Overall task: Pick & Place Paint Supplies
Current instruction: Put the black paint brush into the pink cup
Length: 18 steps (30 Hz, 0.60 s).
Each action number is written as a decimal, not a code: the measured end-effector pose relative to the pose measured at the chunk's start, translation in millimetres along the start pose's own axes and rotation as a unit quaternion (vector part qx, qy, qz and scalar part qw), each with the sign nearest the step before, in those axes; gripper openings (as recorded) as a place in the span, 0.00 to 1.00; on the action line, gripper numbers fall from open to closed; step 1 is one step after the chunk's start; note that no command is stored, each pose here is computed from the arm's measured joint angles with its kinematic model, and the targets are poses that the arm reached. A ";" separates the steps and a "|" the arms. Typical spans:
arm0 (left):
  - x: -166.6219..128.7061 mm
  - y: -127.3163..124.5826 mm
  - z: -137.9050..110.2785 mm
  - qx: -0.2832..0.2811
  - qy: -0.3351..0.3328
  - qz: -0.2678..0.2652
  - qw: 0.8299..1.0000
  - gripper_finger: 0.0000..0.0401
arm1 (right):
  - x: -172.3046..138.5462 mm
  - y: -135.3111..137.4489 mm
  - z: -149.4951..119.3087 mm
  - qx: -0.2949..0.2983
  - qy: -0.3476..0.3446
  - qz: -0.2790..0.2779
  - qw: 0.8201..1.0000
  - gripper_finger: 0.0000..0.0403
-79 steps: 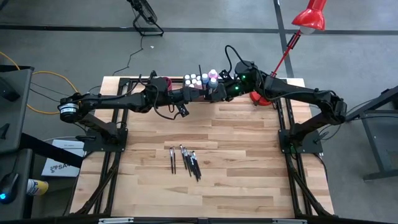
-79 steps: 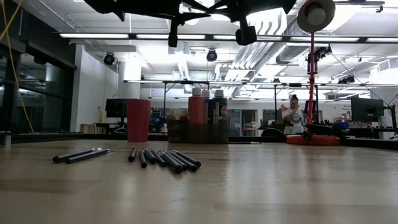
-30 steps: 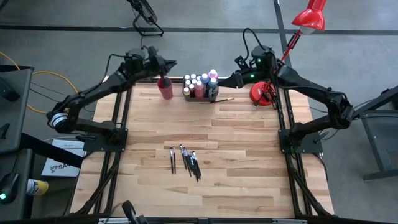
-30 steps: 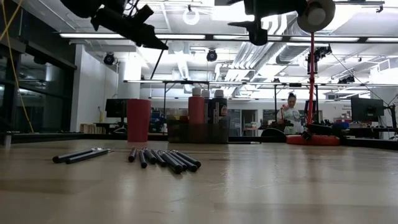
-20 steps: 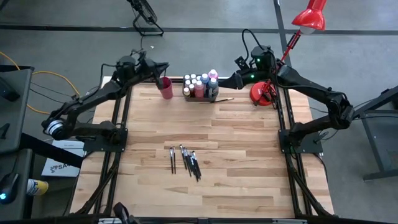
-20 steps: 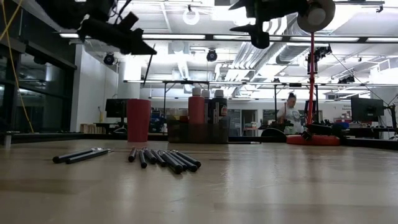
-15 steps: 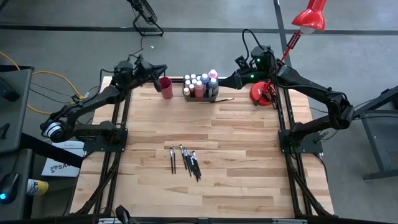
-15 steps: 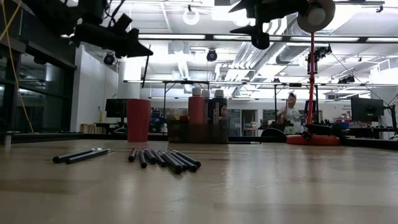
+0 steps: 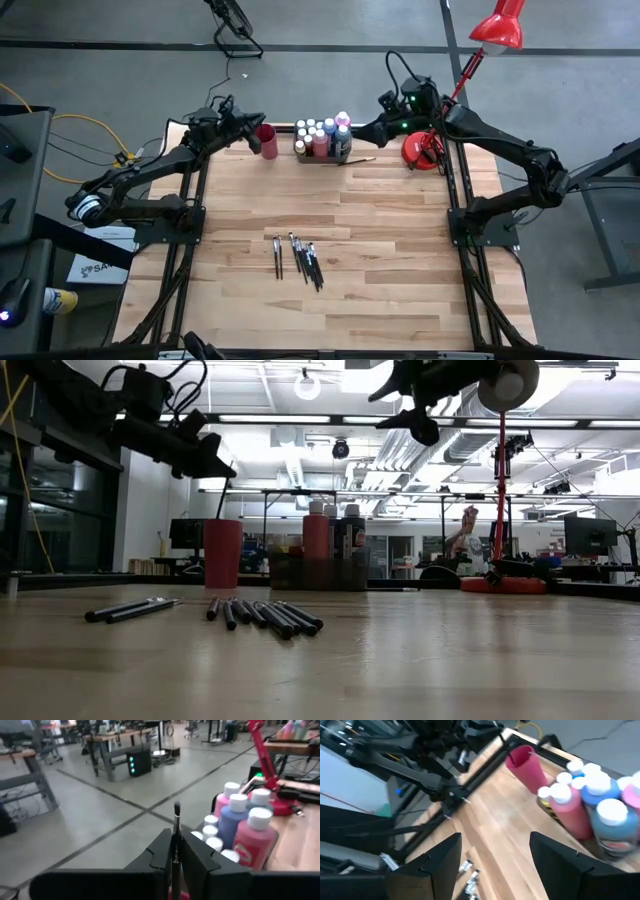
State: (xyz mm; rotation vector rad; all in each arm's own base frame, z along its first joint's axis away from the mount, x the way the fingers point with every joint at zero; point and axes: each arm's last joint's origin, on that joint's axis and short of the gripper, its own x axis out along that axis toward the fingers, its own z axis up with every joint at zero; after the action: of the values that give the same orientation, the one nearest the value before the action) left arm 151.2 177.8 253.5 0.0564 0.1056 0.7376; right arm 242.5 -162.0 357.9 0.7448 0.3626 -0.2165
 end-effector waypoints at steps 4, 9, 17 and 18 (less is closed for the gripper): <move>-0.1 1.0 0.2 0.000 0.000 0.016 1.000 0.15 | -0.1 -2.8 -2.8 -0.010 0.006 -0.026 1.000 0.57; -0.1 1.3 0.2 0.000 0.000 0.022 1.000 0.20 | -0.3 -5.4 -5.5 -0.021 0.014 -0.051 0.998 0.57; -0.7 1.2 5.5 0.003 -0.026 0.016 1.000 0.27 | -4.2 -17.6 -13.9 -0.088 0.050 -0.149 0.984 0.57; -0.8 1.0 7.5 0.004 -0.037 0.010 0.999 0.28 | -6.2 -21.2 -14.3 -0.104 0.055 -0.169 0.979 0.57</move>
State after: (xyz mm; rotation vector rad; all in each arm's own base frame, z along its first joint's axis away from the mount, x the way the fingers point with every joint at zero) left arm 150.7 177.9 261.0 0.0927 0.0385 0.7545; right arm 226.7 -166.9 337.6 0.4859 0.6086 -0.4511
